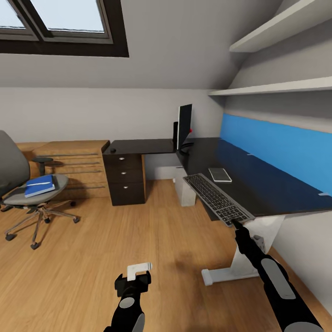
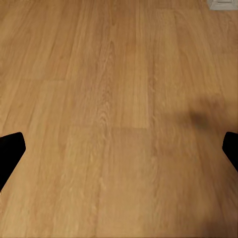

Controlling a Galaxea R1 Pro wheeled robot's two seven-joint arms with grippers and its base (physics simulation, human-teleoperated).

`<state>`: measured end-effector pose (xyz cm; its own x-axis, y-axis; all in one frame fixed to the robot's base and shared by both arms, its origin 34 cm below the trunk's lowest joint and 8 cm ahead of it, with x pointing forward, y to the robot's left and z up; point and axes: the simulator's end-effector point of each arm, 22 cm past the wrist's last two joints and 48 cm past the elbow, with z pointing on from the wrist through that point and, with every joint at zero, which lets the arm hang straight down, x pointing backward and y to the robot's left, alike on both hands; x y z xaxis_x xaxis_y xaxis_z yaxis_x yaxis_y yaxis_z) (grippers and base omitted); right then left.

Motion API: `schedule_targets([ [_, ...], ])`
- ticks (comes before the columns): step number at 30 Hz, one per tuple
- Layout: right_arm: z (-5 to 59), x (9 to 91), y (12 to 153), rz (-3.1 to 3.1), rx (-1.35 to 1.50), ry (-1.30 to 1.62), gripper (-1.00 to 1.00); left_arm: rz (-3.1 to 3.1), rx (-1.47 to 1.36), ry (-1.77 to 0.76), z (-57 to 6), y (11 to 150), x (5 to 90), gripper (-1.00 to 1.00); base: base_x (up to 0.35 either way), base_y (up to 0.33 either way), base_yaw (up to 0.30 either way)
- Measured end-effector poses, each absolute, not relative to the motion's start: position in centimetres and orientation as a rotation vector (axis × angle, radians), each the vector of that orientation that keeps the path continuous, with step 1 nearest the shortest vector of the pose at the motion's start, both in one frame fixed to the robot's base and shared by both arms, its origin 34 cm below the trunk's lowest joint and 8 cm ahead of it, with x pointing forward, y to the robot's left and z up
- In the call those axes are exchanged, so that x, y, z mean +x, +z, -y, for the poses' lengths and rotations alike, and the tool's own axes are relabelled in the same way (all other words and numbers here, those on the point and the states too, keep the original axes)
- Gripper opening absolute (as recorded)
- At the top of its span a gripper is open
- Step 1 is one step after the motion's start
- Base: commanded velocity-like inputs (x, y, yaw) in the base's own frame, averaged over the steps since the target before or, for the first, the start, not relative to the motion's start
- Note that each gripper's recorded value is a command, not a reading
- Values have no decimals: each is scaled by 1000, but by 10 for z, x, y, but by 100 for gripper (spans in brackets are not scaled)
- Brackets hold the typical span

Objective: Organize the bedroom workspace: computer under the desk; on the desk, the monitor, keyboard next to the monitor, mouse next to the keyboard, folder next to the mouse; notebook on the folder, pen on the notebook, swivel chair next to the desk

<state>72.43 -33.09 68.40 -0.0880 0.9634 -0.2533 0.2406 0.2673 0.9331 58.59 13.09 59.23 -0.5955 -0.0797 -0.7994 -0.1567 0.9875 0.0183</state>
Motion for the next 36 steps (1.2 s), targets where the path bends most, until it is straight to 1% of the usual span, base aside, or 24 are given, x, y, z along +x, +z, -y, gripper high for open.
schedule_targets([
  [36, 330, 730, 720, -1550, 1158, 919, 100, -2213, -163, 108, -131, 628, 592, 100, 3, 2, 0],
])
